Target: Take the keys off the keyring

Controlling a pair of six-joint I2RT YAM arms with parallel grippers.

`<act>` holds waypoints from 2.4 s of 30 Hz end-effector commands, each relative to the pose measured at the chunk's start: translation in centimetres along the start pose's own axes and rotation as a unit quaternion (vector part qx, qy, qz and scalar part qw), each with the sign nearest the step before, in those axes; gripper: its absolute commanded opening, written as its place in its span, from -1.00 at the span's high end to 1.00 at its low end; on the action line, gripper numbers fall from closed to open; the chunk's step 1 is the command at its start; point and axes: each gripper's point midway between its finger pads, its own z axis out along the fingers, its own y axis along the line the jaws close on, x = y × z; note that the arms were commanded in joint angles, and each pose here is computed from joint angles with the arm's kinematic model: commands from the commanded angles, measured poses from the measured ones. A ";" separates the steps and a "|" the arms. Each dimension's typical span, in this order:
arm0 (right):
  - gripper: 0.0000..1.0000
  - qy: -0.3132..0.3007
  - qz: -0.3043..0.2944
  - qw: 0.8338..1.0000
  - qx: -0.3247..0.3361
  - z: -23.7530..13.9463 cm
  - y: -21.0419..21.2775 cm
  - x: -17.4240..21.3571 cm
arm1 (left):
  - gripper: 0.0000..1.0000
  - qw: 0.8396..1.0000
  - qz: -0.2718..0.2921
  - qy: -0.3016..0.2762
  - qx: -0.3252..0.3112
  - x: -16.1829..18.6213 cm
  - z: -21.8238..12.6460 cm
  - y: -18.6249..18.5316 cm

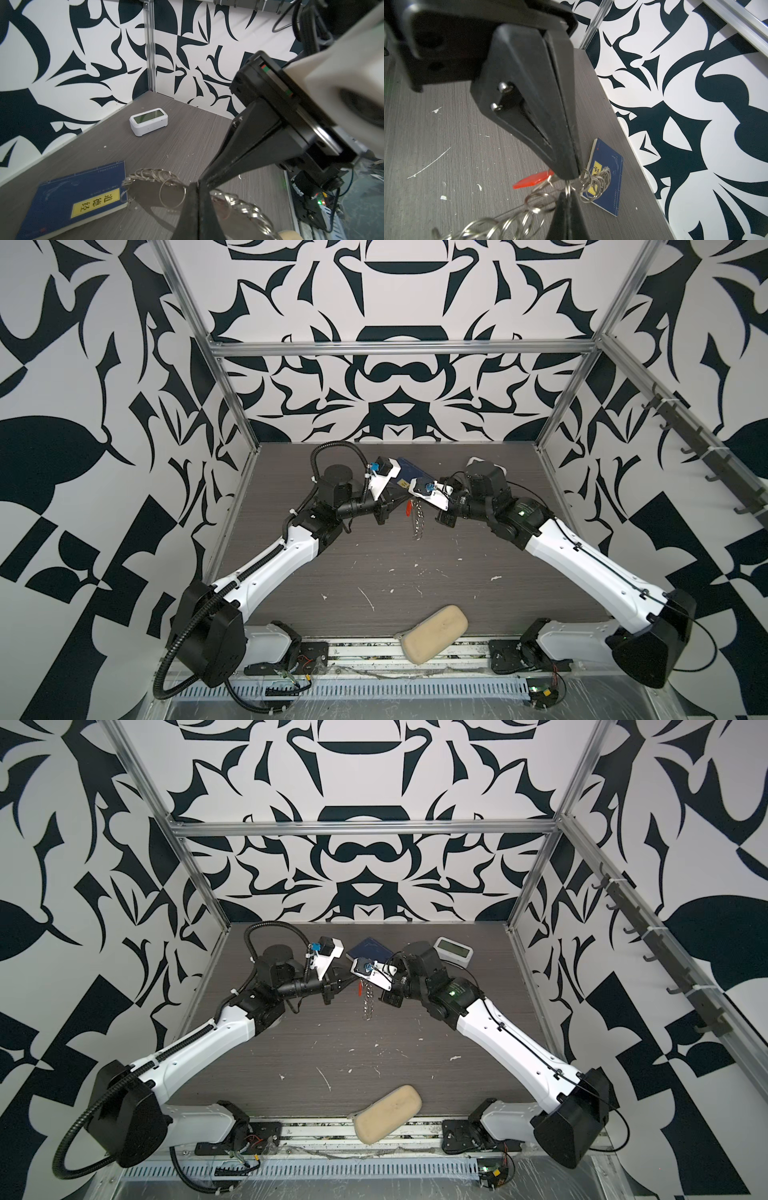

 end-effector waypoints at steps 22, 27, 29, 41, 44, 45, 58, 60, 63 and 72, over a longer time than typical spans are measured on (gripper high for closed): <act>1.00 -0.128 -0.011 0.991 0.050 -4.1 -1.3 -5.8 | 1.00 0.999 -0.005 0.004 -0.041 -0.6 -0.8 0.8; 1.00 -0.127 -0.014 0.991 0.049 -4.2 -1.3 -5.7 | 0.74 1.000 -0.007 -0.016 -0.007 -1.4 -0.7 -0.4; 1.00 -0.128 -0.015 0.990 0.051 -4.2 -1.4 -5.7 | 0.61 1.000 -0.011 -0.021 0.000 -1.6 -0.7 -0.6; 1.00 -0.159 -0.037 0.985 0.061 -4.5 -1.7 -5.4 | 0.36 0.998 -0.026 -0.032 0.043 -2.4 -0.6 -1.9; 1.00 -0.168 -0.037 0.983 0.066 -4.8 -2.2 -5.0 | 0.22 0.998 -0.030 -0.037 0.044 -2.6 -1.0 -1.9; 1.00 -0.175 -0.040 0.981 0.068 -4.9 -2.2 -5.0 | 0.16 0.998 -0.033 -0.038 0.045 -2.6 -1.1 -1.8; 1.00 -0.242 -0.038 0.967 0.065 -5.9 -2.9 -5.7 | -0.09 0.996 -0.039 -0.041 0.067 -3.1 -1.9 -2.4; 1.00 -0.245 -0.037 0.967 0.062 -5.9 -2.8 -5.8 | -0.11 0.997 -0.051 -0.028 0.055 -2.1 -1.1 -1.4; 1.00 -0.246 -0.033 0.967 0.059 -6.0 -2.8 -5.9 | -0.12 0.997 -0.055 -0.025 0.047 -1.8 -0.8 -0.9; 1.00 -0.260 -0.018 0.965 0.042 -6.4 -2.6 -6.7 | -0.12 0.996 -0.052 -0.022 0.067 -1.7 -0.1 -1.6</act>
